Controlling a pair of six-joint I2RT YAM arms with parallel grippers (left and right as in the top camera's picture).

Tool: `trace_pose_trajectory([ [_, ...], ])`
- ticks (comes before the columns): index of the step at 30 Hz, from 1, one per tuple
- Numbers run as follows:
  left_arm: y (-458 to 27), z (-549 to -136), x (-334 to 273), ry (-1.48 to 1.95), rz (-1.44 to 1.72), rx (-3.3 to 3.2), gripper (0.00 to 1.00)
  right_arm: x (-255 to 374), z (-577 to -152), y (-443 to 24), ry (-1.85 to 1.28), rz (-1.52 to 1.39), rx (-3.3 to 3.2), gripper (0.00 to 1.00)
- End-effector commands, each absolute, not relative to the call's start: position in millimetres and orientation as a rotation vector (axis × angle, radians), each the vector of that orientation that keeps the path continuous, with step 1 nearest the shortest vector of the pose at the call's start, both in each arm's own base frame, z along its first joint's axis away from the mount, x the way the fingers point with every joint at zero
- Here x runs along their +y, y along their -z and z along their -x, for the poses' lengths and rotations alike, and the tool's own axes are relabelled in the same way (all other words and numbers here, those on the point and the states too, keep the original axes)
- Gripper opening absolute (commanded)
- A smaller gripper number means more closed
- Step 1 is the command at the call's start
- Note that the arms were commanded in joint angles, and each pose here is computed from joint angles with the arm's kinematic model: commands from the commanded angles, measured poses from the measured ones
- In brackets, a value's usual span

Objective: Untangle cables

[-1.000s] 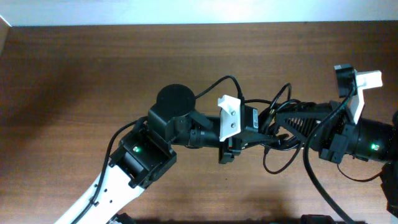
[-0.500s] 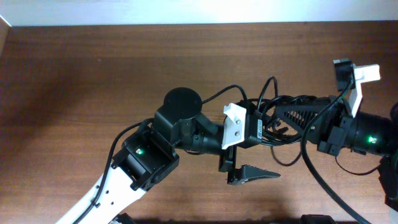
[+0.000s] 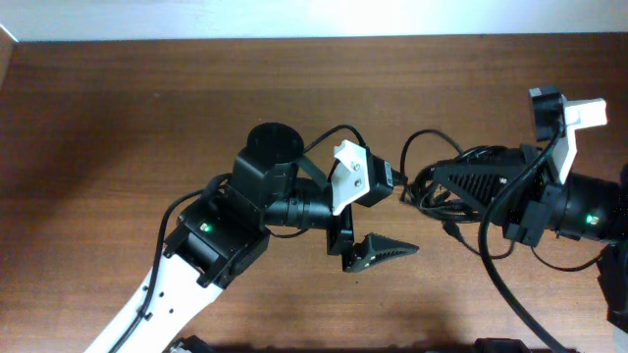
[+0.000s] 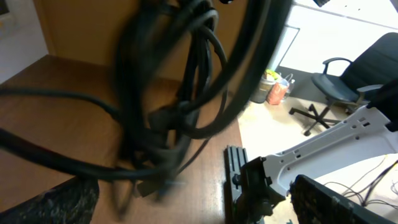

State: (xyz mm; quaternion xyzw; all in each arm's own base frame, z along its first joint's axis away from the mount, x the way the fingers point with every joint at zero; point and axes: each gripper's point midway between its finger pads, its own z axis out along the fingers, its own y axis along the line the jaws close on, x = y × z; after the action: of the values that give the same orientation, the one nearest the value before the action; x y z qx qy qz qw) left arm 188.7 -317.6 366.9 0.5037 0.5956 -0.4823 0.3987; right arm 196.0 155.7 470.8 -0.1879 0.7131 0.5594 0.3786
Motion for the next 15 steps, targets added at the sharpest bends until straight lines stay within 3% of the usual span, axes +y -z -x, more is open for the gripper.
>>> trace_pose_trajectory([
  [1,-368.6,-192.8,-316.6,1.192,-1.268,1.504,0.99,158.0,-184.2,-479.0,-1.45,0.544,1.784,0.04],
  [15,-347.5,-213.5,-309.1,1.06,-1.189,1.656,0.99,163.4,-163.7,-496.1,-1.497,0.74,1.661,0.04],
])
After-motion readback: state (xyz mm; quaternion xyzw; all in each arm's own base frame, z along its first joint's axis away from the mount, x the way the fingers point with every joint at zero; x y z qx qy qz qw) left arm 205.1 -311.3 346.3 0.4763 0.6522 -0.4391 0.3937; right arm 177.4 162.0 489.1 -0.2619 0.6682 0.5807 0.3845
